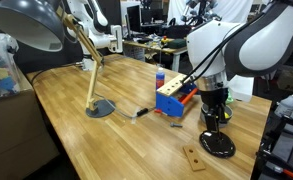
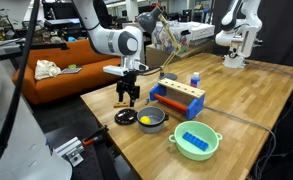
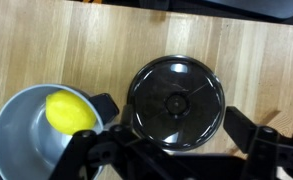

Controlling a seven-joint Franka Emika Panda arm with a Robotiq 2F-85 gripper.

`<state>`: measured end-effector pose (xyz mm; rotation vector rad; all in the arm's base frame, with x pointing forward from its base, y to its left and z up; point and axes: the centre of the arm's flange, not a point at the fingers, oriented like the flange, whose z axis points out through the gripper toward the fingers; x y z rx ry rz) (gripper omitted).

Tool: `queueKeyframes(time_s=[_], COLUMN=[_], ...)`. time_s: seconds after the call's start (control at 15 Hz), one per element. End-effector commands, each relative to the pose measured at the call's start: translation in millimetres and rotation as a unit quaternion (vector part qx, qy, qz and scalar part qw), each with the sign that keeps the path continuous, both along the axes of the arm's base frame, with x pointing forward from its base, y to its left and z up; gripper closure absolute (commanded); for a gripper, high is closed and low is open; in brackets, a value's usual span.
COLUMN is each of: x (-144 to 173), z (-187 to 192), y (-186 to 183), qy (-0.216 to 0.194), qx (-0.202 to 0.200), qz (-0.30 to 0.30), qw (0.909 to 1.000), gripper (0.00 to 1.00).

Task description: Open the pot and move it to the left

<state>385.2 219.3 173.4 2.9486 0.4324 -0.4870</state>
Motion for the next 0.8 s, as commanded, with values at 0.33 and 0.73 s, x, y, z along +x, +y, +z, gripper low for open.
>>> queueKeyframes(time_s=[0.33, 0.73], x=[4, 25], z=[10, 25], y=[-11, -51], qy=[-0.023, -0.066], qx=[-0.003, -0.017], qz=[-0.031, -0.132], qw=[0.9993, 0.9889], gripper=[0.00, 0.00])
